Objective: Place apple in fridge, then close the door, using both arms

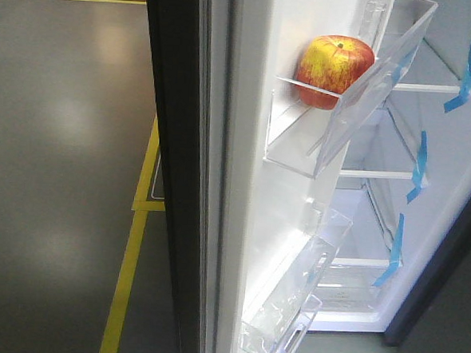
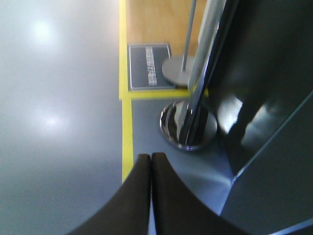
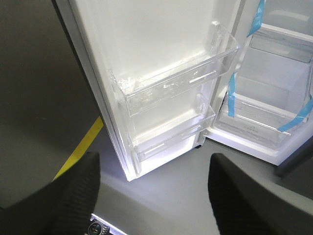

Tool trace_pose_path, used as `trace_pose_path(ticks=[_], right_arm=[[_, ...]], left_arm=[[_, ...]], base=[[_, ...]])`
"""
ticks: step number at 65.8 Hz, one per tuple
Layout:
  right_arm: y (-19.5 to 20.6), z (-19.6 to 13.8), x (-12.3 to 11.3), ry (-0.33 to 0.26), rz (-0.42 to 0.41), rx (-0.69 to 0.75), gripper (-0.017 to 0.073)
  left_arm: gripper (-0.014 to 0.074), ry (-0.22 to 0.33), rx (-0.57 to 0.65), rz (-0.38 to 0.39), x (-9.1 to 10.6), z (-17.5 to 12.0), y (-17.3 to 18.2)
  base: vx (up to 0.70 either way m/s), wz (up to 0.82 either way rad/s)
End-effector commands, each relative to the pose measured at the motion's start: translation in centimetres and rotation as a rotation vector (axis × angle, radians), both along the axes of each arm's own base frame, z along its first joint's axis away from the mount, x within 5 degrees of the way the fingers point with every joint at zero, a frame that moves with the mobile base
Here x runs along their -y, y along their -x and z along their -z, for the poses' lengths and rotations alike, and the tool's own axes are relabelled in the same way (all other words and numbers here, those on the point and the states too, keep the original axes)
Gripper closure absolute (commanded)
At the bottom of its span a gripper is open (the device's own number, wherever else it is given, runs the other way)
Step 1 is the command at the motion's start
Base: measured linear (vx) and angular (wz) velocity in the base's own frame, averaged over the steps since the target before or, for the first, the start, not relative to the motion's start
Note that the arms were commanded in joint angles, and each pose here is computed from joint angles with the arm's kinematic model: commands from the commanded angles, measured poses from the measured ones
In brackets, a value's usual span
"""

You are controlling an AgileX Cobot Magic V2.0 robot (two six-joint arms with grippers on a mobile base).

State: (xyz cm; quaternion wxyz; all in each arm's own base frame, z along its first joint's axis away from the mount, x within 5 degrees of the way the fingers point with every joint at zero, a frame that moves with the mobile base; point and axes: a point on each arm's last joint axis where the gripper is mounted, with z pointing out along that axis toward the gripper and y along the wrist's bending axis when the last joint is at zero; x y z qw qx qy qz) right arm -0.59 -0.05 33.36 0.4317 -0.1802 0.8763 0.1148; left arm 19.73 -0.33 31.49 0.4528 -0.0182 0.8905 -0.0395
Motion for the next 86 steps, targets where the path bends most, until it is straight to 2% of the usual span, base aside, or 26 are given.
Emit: trace_pose_path(ticks=[1,8,10,17,28,40,56,69,79,86], right_arm=[[-0.1,-0.5,0.0,0.001,0.006,0.002,0.0107],[-0.1,-0.5,0.0,0.001,0.006,0.002,0.0107],[-0.1,-0.5,0.0,0.001,0.006,0.002,0.0107],[-0.1,-0.5,0.0,0.001,0.006,0.002,0.0107],[-0.1,-0.5,0.0,0.001,0.006,0.002,0.0107],[-0.1,-0.5,0.0,0.001,0.006,0.002,0.0107],[-0.1,-0.5,0.0,0.001,0.006,0.002,0.0107],[-0.1,-0.5,0.0,0.001,0.007,0.002,0.0107],[-0.1,-0.5,0.0,0.001,0.007,0.002,0.0107],[-0.1,-0.5,0.0,0.001,0.007,0.002,0.0107]], left_arm=[[0.0599,0.010,0.046,0.040,0.4,-1.1,-2.6],[0.0599,0.020,0.017,0.118,1.0,-0.8,-5.2],[0.0599,0.038,0.007,0.140,1.2,-0.8,-6.0],[0.0599,0.058,-0.021,0.261,2.2,-0.5,-8.1],[0.0599,0.156,-0.019,0.434,3.8,-0.5,-11.3],[0.0599,0.261,-0.005,0.559,5.0,-0.4,-14.1],[0.0599,0.360,-0.026,0.770,8.1,-0.5,-16.5],[0.0599,0.400,-0.030,0.897,10.8,-1.2,-17.4],[0.0599,0.431,-0.017,0.945,13.0,-1.6,-17.3],[0.0599,0.432,-0.012,0.972,14.5,-1.7,-16.9]], base=[[0.00,0.00],[0.00,0.00],[0.00,0.00],[0.00,0.00],[0.00,0.00],[0.00,0.00],[0.00,0.00],[0.00,0.00],[0.00,0.00],[0.00,0.00]])
